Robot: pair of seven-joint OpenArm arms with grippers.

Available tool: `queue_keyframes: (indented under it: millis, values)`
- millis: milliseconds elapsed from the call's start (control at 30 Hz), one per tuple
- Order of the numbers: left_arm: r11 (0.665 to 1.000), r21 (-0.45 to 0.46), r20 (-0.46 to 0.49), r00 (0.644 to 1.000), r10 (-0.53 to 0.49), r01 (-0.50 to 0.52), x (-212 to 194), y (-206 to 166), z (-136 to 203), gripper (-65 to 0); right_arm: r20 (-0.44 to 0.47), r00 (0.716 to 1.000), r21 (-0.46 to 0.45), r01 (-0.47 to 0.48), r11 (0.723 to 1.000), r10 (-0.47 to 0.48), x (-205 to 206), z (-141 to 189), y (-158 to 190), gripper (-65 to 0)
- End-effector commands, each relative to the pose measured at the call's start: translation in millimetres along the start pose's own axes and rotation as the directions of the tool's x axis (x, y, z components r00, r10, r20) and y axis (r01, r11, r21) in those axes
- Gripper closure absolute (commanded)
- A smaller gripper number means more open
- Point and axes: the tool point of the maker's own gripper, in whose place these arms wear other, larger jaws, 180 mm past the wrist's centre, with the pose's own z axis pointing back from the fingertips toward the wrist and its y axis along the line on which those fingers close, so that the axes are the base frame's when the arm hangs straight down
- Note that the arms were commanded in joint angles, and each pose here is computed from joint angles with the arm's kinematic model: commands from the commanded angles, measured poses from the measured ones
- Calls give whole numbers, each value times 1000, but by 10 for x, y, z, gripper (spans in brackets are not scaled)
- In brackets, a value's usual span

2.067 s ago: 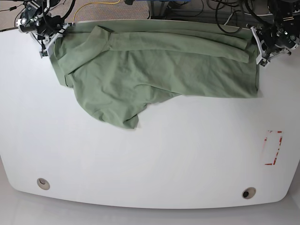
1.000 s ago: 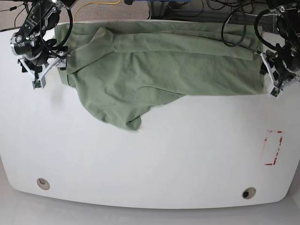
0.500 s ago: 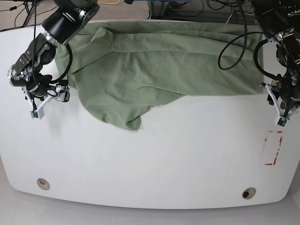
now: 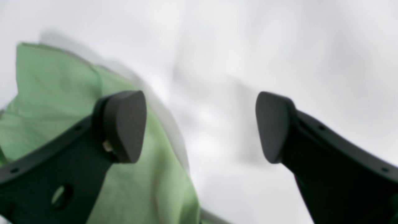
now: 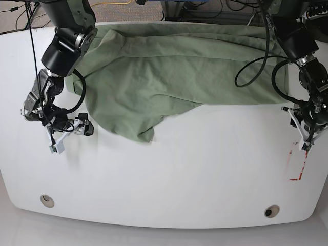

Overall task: Layout the t-shirt on the table in an organized manner, then fold the t-shirt properly
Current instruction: 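Release the shirt and reach both grippers out across the shirt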

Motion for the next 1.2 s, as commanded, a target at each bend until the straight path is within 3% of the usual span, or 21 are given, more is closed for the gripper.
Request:
queue_keyframes:
  millis: [0, 833, 933, 1167]
  values:
    - [1000, 24, 26, 1000, 0, 0, 96, 111, 52, -233, 37, 999, 18, -1, 1000, 0, 138, -16, 13, -525]
    - [999, -35, -70, 998, -5, 3, -355, -153, -99, -232, 26, 998, 162, -59, 985, 55, 101, -412, 754, -523]
    - [999, -42, -82, 997, -7, 4, -413, -188, -112, -232, 13, 996, 171, -86, 982, 85, 86, -439, 822, -490]
    - [999, -48, -92, 996, -9, 4, -464, -221, -123, -232, -13, 990, 189, -137, 972, 142, 42, -491, 952, -331]
